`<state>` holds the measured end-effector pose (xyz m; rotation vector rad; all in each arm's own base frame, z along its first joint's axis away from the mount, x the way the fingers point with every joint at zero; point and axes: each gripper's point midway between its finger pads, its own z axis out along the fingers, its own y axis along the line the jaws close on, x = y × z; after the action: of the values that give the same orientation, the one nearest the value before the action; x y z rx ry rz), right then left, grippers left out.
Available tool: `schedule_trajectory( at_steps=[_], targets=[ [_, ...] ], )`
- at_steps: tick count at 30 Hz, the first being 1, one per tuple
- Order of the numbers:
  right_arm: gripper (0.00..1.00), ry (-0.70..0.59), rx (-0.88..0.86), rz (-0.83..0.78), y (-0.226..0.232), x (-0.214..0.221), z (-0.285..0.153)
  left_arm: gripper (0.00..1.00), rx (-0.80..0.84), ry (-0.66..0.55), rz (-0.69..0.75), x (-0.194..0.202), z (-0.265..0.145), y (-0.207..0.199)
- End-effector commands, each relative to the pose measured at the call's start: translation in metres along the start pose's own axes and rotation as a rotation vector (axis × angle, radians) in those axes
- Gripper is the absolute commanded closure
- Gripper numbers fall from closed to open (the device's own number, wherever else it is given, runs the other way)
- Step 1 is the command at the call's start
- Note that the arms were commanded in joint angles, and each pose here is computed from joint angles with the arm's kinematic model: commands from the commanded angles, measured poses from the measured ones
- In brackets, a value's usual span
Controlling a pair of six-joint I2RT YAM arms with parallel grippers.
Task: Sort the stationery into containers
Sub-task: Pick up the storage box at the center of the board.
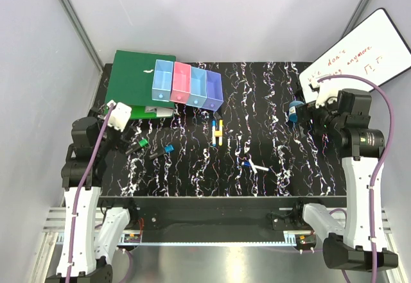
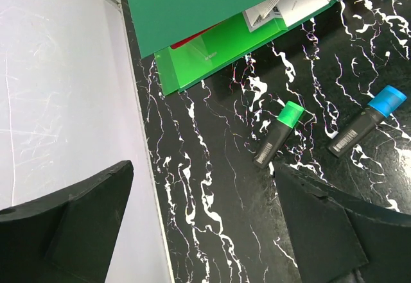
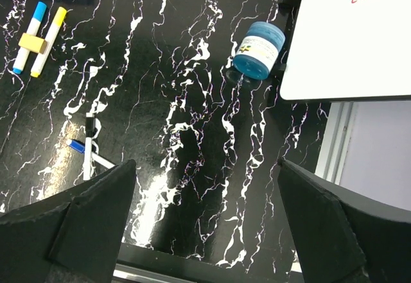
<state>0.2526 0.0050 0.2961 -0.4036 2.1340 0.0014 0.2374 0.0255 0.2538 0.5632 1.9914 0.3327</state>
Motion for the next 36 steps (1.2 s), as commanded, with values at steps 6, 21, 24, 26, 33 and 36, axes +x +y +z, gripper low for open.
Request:
schedule_trajectory(
  at_steps=[6, 21, 24, 26, 33, 36],
  targets=[
    [0.0, -0.019, 0.049, 0.001, -0.012, -0.015, -0.001, 0.01, 0.019, -0.094, 0.016, -0.03, -0.007, 0.005],
    [0.06, -0.026, -0.425, 0.305, 0.03, -0.109, 0.091, 0.14, 0.185, -0.062, 0.021, -0.134, 0.092, 0.018],
    [0.06, 0.004, -0.433, 0.262, 0.036, -0.119, 0.125, 0.13, 0.201, -0.048, 0.116, -0.162, 0.123, -0.001],
    [0.04, 0.026, -0.453, 0.205, 0.052, -0.128, 0.152, 0.13, 0.205, -0.03, 0.163, -0.179, 0.147, -0.02],
    [0.04, -0.014, -0.457, 0.161, 0.084, -0.172, 0.235, 0.12, 0.14, -0.018, 0.158, -0.235, 0.22, -0.043],
    [0.07, 0.009, -0.446, 0.194, 0.098, -0.168, 0.286, 0.11, 0.109, 0.037, 0.13, -0.232, 0.252, -0.051]
  ],
)
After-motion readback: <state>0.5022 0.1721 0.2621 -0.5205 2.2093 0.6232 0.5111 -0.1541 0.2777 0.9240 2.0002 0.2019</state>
